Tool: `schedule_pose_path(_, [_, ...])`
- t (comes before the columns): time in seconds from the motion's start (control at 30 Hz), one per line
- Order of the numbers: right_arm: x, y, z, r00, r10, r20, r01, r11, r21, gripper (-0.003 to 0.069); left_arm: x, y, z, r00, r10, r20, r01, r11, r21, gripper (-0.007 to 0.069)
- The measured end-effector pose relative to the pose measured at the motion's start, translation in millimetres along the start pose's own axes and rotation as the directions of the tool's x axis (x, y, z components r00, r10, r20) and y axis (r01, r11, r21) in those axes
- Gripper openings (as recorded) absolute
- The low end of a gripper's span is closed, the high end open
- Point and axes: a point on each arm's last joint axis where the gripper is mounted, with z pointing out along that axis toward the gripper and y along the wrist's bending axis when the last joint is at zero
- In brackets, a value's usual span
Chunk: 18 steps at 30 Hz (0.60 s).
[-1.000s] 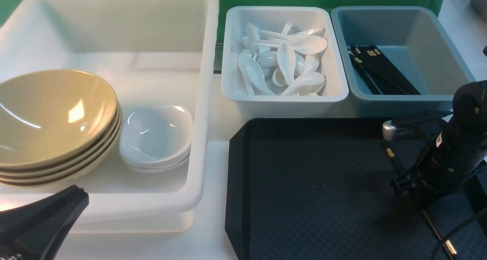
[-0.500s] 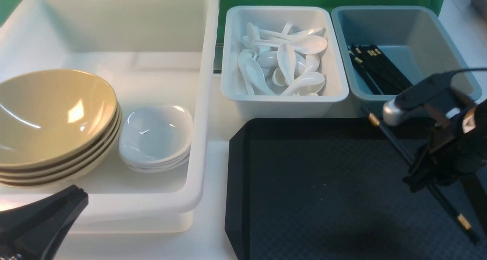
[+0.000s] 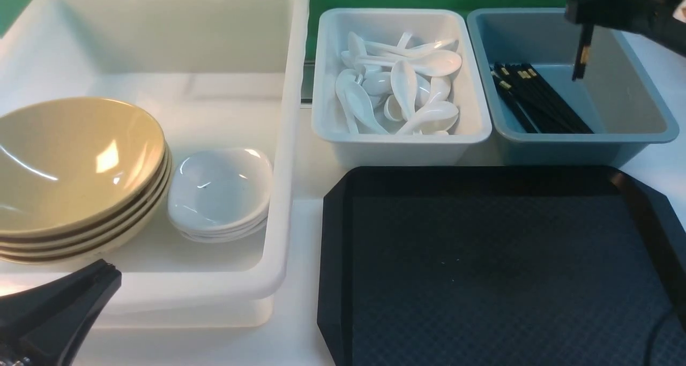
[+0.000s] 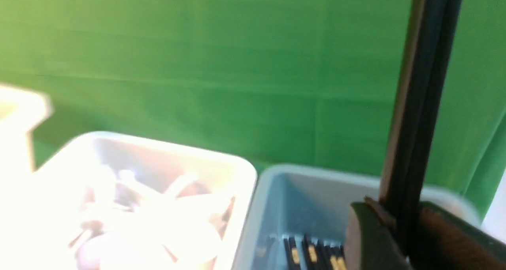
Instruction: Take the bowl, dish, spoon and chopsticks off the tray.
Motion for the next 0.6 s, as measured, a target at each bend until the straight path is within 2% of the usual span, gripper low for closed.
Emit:
schedule_pose_path(0.13, [-13,-4,8,0.996,0.046,-0.083,-0.044,0.999,0.029,0.0343,3,-2,0,1.0,0.001,-0.031,-0.001,1.0,0.024,-0.0015])
schedule_pose_path(0.2, [-24,-3,-1,0.995,0.039,-0.097,-0.036,0.999,0.034,0.0349,4,-3,0,0.999,-0.001,-0.042,0.003,0.999,0.032,-0.0015])
schedule_pose_path(0.3, [-52,3,-33,0.996,-0.032,-0.077,0.034,0.999,0.02,0.0294,5,-4,0,0.998,-0.001,-0.057,0.003,0.999,0.044,-0.0015])
schedule_pose_path(0.33, [-63,8,-57,0.995,-0.082,-0.05,0.083,0.997,0.009,0.0248,5,-4,0,0.998,-0.001,-0.06,0.004,0.999,0.047,-0.0015])
schedule_pose_path(0.37, [-66,9,-58,0.995,-0.091,-0.044,0.092,0.996,0.003,0.0232,6,-4,0,0.998,-0.001,-0.063,0.004,0.999,0.049,-0.0015])
schedule_pose_path(0.43, [-84,21,-125,0.976,-0.196,0.093,0.199,0.98,-0.023,0.0126,6,-5,0,0.998,0.002,-0.066,0.001,0.999,0.05,-0.0015])
schedule_pose_path(0.5, [-85,27,-167,0.952,-0.229,0.202,0.241,0.97,-0.035,0.0057,6,-5,0,0.998,-0.001,-0.066,0.004,0.999,0.05,-0.0015])
schedule_pose_path(0.53, [-84,26,-171,0.949,-0.23,0.214,0.243,0.97,-0.033,0.0053,6,-5,0,0.998,-0.001,-0.066,0.004,0.999,0.05,-0.0015])
schedule_pose_path(0.57, [-74,26,-207,0.926,-0.228,0.302,0.25,0.967,-0.037,0.0034,6,-5,0,0.998,-0.001,-0.067,0.004,0.999,0.05,-0.0015])
schedule_pose_path(0.6, [-66,25,-221,0.917,-0.224,0.331,0.249,0.968,-0.035,0.0033,6,-5,0,0.998,-0.001,-0.067,0.004,0.999,0.05,-0.0015])
